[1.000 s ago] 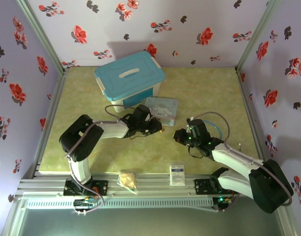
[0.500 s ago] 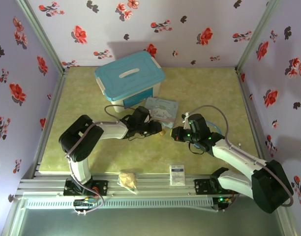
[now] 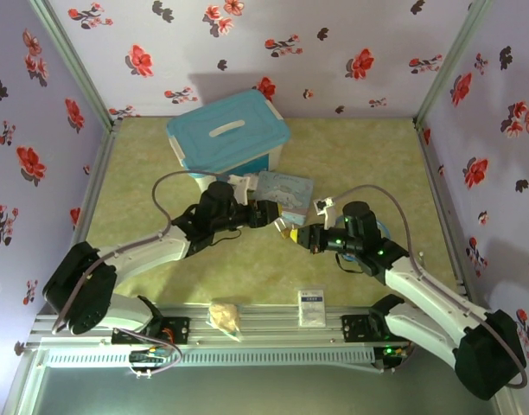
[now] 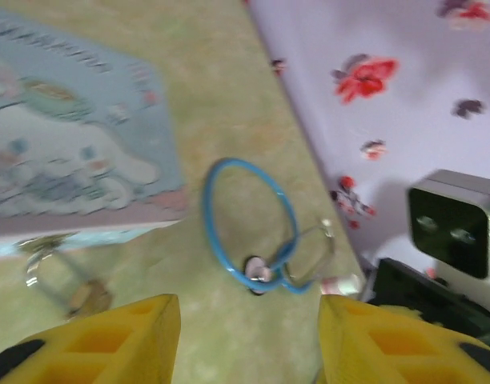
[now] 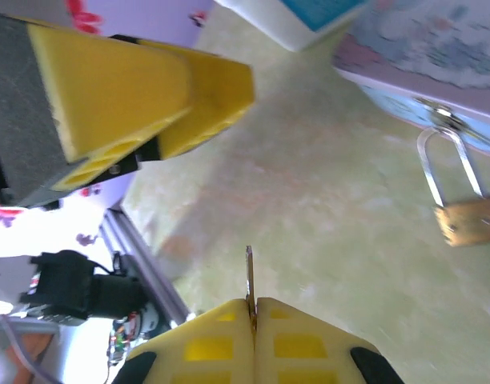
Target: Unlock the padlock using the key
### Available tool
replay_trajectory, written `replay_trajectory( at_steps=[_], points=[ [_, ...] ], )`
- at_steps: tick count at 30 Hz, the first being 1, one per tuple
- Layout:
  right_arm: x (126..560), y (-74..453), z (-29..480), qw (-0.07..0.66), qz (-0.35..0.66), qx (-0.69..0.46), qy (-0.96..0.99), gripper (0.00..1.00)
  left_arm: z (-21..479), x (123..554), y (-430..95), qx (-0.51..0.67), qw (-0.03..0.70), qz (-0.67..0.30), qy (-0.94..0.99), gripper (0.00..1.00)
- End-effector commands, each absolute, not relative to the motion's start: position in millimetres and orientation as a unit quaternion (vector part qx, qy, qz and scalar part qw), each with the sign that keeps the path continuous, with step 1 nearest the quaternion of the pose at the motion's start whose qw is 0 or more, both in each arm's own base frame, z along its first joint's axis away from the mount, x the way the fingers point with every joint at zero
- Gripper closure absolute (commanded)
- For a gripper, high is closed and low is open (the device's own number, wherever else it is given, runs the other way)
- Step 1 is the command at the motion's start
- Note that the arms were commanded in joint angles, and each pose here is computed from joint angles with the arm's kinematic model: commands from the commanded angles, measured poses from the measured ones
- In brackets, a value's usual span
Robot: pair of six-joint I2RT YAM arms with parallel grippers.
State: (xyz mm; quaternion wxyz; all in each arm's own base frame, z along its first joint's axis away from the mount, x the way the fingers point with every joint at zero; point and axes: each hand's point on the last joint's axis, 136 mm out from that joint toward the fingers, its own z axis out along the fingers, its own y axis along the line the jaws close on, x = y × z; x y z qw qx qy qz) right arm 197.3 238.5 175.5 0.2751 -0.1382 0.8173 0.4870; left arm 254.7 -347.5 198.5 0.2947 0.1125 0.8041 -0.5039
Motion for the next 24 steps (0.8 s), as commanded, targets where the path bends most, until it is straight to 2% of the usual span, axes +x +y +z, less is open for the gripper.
replay_trajectory(
  at_steps=[1, 8, 15, 19, 24],
  points=[
    [189, 244, 188, 0.288, 0.516, -0.173, 0.788, 1.00, 205, 238, -362, 0.178, 0.284, -0.533, 0.777, 0.55],
    [179, 255, 180, 0.258, 0.518, -0.191, 0.793, 1.00, 192, 223, -376, 0.206, 0.257, -0.545, 0.771, 0.63],
    [179, 255, 186, 0.265, 0.529, -0.183, 0.785, 1.00, 193, 218, -381, 0.196, 0.249, -0.588, 0.745, 0.63],
    [182, 253, 183, 0.264, 0.525, -0.176, 0.789, 1.00, 195, 215, -385, 0.187, 0.240, -0.613, 0.729, 0.71],
    [184, 252, 184, 0.267, 0.530, -0.166, 0.788, 1.00, 197, 214, -380, 0.175, 0.245, -0.617, 0.727, 0.75]
  ],
)
